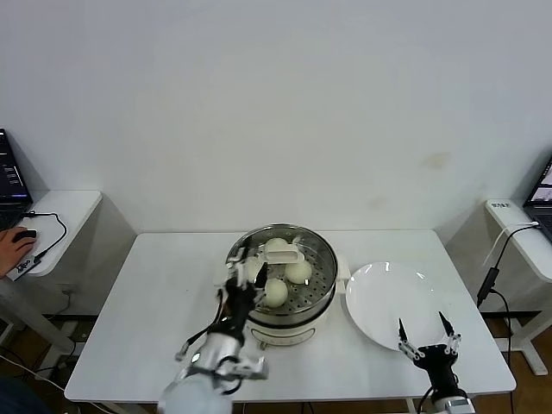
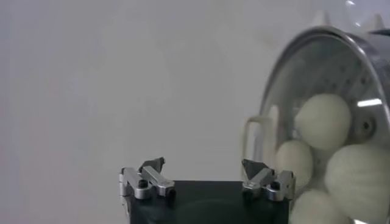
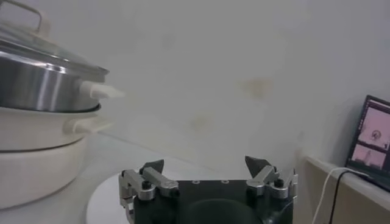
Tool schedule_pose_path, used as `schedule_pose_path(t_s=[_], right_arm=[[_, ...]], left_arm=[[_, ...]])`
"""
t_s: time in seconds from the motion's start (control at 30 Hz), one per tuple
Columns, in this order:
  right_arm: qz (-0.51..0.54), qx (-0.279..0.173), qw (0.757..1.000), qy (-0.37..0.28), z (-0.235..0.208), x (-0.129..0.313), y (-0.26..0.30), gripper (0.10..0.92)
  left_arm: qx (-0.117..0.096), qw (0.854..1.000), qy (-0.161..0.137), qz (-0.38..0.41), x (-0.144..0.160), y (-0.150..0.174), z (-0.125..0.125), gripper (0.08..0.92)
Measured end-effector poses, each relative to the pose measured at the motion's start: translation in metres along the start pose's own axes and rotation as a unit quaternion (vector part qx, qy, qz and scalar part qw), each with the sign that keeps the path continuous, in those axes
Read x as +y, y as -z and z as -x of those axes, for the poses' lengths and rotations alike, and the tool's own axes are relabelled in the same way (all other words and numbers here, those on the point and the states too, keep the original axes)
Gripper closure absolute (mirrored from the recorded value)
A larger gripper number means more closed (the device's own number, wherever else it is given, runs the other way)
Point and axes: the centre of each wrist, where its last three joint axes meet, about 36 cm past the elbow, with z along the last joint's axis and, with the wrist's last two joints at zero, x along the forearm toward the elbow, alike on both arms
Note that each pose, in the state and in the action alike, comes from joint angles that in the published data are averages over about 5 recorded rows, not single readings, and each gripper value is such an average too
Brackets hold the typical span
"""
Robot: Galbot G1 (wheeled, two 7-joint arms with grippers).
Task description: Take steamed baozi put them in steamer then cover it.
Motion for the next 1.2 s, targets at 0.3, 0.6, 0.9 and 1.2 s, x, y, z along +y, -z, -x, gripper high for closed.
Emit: schedule_pose_path(t_s=[0.3,0.6,0.9,1.2], right_arm=[[0.005,0.0,1.0,0.026,-0.004,-0.001,0.006,0.2],[0.035,0.006,0.997,0.065,-0.022,0.008,0.016,0.2],[0.083,0.031,0.993,0.084,-0.048,0.022,0.034,0.2],[0.124,0.066,0.985,0.095,-0.062,0.035,0.051,0.2]], left_arm=[[0.057,0.963,0.036,-0.262,0.007,-0.056,-0.065,0.177],[0.122,0.892,0.071,-0.429,-0.007,-0.088,-0.121,0.177],[0.166,0.842,0.076,-0.508,-0.018,-0.094,-0.15,0.177],[0.193,0.818,0.072,-0.537,-0.02,-0.087,-0.161,0.177]])
